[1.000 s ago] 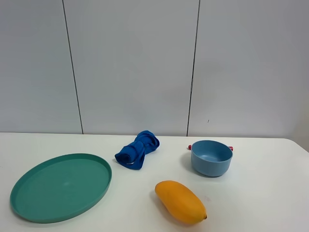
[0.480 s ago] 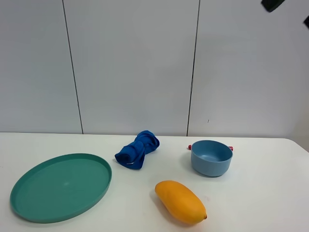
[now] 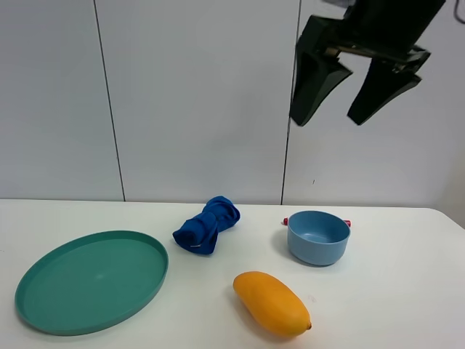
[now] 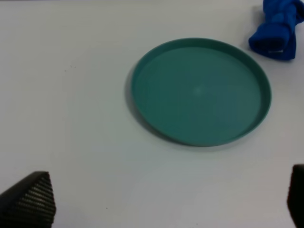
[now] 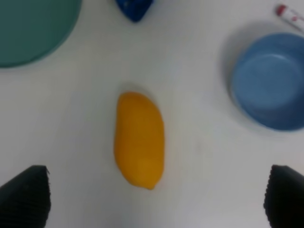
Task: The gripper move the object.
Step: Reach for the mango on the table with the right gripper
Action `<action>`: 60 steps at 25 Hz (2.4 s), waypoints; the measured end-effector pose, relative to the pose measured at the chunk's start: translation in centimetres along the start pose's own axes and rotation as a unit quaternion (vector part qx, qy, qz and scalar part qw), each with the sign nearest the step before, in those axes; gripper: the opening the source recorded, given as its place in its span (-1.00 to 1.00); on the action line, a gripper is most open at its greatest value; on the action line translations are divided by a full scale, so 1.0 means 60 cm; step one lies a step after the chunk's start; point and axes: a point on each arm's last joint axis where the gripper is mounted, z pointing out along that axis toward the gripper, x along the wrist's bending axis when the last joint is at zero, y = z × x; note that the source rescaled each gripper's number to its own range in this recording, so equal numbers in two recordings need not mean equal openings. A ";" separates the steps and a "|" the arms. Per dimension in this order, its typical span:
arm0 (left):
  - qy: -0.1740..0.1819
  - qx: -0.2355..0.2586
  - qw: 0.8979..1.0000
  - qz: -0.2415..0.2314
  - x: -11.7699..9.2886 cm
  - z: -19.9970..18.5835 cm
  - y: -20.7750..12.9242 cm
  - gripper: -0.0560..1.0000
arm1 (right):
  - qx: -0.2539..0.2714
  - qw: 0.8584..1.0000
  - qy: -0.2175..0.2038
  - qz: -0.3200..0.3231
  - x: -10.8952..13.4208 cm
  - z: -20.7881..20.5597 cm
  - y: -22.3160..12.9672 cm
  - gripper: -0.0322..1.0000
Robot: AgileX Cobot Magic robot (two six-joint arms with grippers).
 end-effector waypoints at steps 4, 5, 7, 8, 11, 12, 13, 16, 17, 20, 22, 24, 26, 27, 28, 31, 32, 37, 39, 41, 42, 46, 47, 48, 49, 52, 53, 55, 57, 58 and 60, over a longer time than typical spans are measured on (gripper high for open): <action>0.000 0.000 1.000 0.000 0.000 0.000 0.000 1.00 | 0.006 1.000 0.021 -0.018 0.049 0.043 0.012 0.48; 0.000 0.000 1.000 0.000 0.000 0.000 0.000 1.00 | 0.007 0.999 0.026 -0.021 0.061 0.053 0.014 0.48; 0.000 0.000 1.000 0.000 0.000 0.000 0.000 1.00 | 0.008 0.999 0.033 -0.022 0.080 0.070 0.017 0.48; 0.000 0.000 1.000 0.000 0.000 0.000 0.000 1.00 | 0.007 0.999 0.035 -0.019 0.087 0.079 0.019 0.48; 0.000 0.000 1.000 0.000 0.000 0.000 0.000 1.00 | 0.017 0.999 0.034 -0.019 0.101 0.106 0.020 0.48; 0.000 0.000 1.000 0.000 0.000 0.000 0.000 1.00 | 0.026 0.999 0.034 -0.020 0.105 0.117 0.019 0.48; 0.000 0.000 1.000 0.000 0.000 0.000 0.000 1.00 | 0.034 0.999 0.033 -0.016 0.106 0.125 0.017 0.48; 0.000 0.000 1.000 0.000 0.000 0.000 0.000 1.00 | 0.066 0.998 0.022 -0.007 0.103 0.153 0.012 0.48; 0.000 0.000 1.000 0.000 0.000 0.000 0.000 1.00 | 0.073 0.997 0.014 -0.008 0.101 0.163 0.010 0.48; 0.000 0.000 1.000 0.000 0.000 0.000 0.000 1.00 | 0.093 0.996 -0.002 -0.007 0.096 0.191 0.007 0.48; 0.000 0.000 1.000 0.000 0.000 0.000 0.000 1.00 | 0.111 0.994 -0.005 -0.006 0.095 0.216 0.002 0.48; 0.000 0.000 1.000 0.000 0.000 0.000 0.000 1.00 | 0.128 0.992 -0.008 -0.002 0.094 0.240 -0.003 0.48; 0.000 0.000 1.000 0.000 0.000 0.000 0.000 1.00 | 0.145 0.989 -0.010 0.001 0.093 0.263 -0.009 0.48; 0.000 0.000 1.000 0.000 0.000 0.000 0.000 1.00 | 0.151 0.989 -0.010 0.001 0.093 0.271 -0.011 0.48; 0.000 0.000 1.000 0.000 0.000 0.000 0.000 1.00 | 0.157 0.988 -0.012 0.000 0.092 0.279 -0.013 0.48; 0.000 0.000 1.000 0.000 0.000 0.000 0.000 1.00 | 0.169 0.986 -0.017 -0.003 0.090 0.296 -0.018 0.48; 0.000 0.000 1.000 0.000 0.000 0.000 0.000 1.00 | 0.171 0.985 -0.021 -0.006 0.089 0.299 -0.019 0.48; 0.000 0.000 1.000 0.000 0.000 0.000 0.000 1.00 | 0.187 0.982 -0.039 -0.002 0.081 0.302 -0.024 0.48; 0.000 0.000 1.000 0.000 0.000 0.000 0.000 1.00 | 0.190 0.981 -0.042 0.010 0.076 0.303 -0.026 0.48; 0.000 0.000 1.000 0.000 0.000 0.000 0.000 1.00 | 0.192 0.980 -0.045 0.019 0.073 0.306 -0.030 0.48; 0.000 0.000 1.000 0.000 0.000 0.000 0.000 1.00 | 0.194 0.980 -0.046 0.022 0.073 0.309 -0.033 0.48; 0.000 0.000 1.000 0.000 0.000 0.000 0.000 1.00 | 0.210 0.976 -0.049 0.027 0.072 0.325 -0.044 0.48; 0.000 0.000 1.000 0.000 0.000 0.000 0.000 1.00 | 0.213 0.975 -0.050 0.027 0.071 0.330 -0.046 0.48; 0.000 0.000 1.000 0.000 0.000 0.000 0.000 1.00 | 0.217 0.974 -0.051 0.029 0.071 0.337 -0.049 0.48; 0.000 0.000 1.000 0.000 0.000 0.000 0.000 1.00 | 0.221 0.974 -0.051 0.030 0.071 0.342 -0.051 0.48; 0.000 0.000 1.000 0.000 0.000 0.000 0.000 1.00 | 0.233 0.971 -0.052 0.030 0.070 0.360 -0.058 0.48; 0.000 0.000 1.000 0.000 0.000 0.000 0.000 1.00 | 0.237 0.970 -0.053 0.030 0.070 0.366 -0.060 0.48; 0.000 0.000 1.000 0.000 0.000 0.000 0.000 1.00 | 0.244 0.968 -0.053 0.030 0.069 0.376 -0.065 0.48; 0.000 0.000 1.000 0.000 0.000 0.000 0.000 1.00 | 0.249 0.966 -0.054 0.030 0.069 0.383 -0.068 0.48; 0.000 0.000 1.000 0.000 0.000 0.000 0.000 1.00 | 0.251 0.966 -0.054 0.030 0.069 0.385 -0.069 0.48; 0.000 0.000 1.000 0.000 0.000 0.000 0.000 1.00 | 0.257 0.964 -0.054 0.031 0.067 0.393 -0.073 0.48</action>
